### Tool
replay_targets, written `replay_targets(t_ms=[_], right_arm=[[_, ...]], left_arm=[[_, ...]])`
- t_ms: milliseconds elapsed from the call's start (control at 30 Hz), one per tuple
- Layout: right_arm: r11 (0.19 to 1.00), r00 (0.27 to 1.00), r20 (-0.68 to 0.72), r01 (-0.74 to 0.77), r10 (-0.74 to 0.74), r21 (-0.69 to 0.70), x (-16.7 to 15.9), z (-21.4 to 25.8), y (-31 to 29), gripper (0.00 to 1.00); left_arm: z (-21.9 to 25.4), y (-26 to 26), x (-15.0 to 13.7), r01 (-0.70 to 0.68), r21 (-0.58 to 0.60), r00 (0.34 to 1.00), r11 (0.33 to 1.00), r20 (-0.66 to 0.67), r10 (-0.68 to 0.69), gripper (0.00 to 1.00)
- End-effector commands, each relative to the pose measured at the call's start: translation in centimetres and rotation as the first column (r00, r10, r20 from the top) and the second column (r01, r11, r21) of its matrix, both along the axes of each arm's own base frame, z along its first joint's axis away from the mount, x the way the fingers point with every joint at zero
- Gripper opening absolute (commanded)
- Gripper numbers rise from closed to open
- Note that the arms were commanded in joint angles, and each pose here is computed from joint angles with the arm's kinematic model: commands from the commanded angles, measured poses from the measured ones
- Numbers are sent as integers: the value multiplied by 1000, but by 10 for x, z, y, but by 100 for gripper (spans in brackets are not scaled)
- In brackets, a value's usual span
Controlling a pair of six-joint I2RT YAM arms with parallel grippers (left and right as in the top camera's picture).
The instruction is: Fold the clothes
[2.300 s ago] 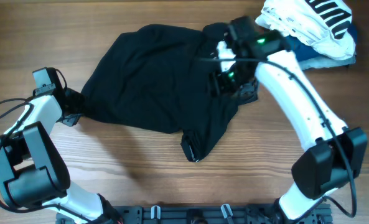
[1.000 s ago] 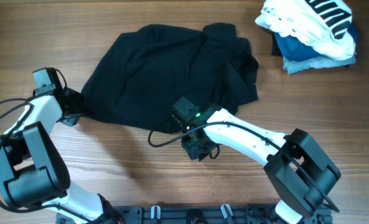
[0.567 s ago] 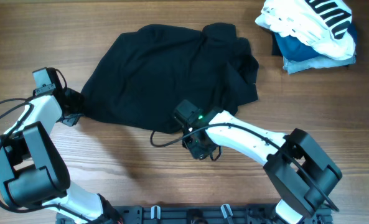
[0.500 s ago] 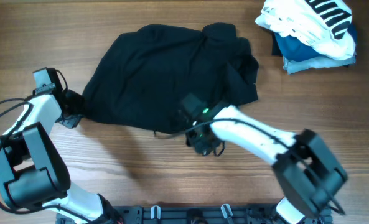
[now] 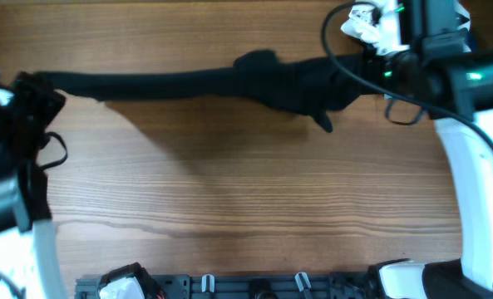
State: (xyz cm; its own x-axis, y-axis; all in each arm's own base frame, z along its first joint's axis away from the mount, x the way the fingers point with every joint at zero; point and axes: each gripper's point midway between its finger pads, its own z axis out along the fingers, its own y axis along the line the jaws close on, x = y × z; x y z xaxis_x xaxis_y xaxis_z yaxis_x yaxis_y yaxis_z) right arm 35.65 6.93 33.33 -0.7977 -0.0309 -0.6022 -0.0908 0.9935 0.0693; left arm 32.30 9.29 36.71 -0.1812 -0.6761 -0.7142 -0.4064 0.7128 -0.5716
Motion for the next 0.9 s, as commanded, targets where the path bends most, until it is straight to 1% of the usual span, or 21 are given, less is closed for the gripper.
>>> replay_targets(t_ms=[0, 100, 200, 300, 367, 400, 467, 567, 633, 700, 733, 767, 833, 867], right_arm=[[1000, 985, 173, 4, 0, -20, -23, 72, -16, 4], [1000, 959, 283, 3, 0, -9, -55, 117, -23, 4], [1000, 923, 386, 3, 0, -7, -89, 151, -30, 4], [1000, 907, 420, 28, -20, -13, -101, 160, -37, 4], [1000, 907, 420, 24, -17, -12, -97, 159, -36, 4], [1000, 912, 410, 24, -15, -15, -90, 156, -35, 4], [999, 925, 379, 19, -5, -31, -73, 147, -32, 4], [998, 948, 318, 7, 12, -57, -22, 123, -23, 4], [997, 949, 315, -5, 28, -75, 21, 109, -15, 4], [994, 936, 350, -2, 39, -105, 63, 102, -11, 4], [991, 922, 385, 12, 40, -133, 91, 98, -11, 4], [988, 909, 415, 23, 42, -151, 112, 96, -10, 4], [983, 856, 513, 44, 55, -180, 157, 101, -6, 4], [983, 828, 557, 44, 63, -178, 168, 109, -4, 4]], left_arm=[[77, -21, -24, 73, 72, 979, 995, 187, -85, 4], [123, -36, -47, 96, 113, 950, 989, 285, -125, 4], [154, -46, -65, 104, 147, 923, 984, 353, -151, 4], [156, -46, -66, 102, 150, 922, 983, 358, -150, 4], [151, -43, -58, 105, 141, 929, 984, 340, -148, 4], [145, -40, -50, 108, 130, 936, 986, 320, -145, 4], [132, -33, -32, 113, 109, 950, 988, 280, -140, 4], [103, -19, 7, 122, 64, 972, 990, 196, -132, 4], [82, -8, 37, 124, 41, 980, 991, 153, -129, 4], [67, 4, 72, 126, 32, 981, 991, 145, -130, 4], [63, 9, 87, 127, 36, 980, 991, 153, -131, 4], [60, 14, 106, 128, 48, 976, 991, 173, -134, 4], [56, 23, 144, 135, 80, 961, 988, 234, -150, 4], [58, 24, 154, 137, 94, 952, 986, 263, -157, 4]])
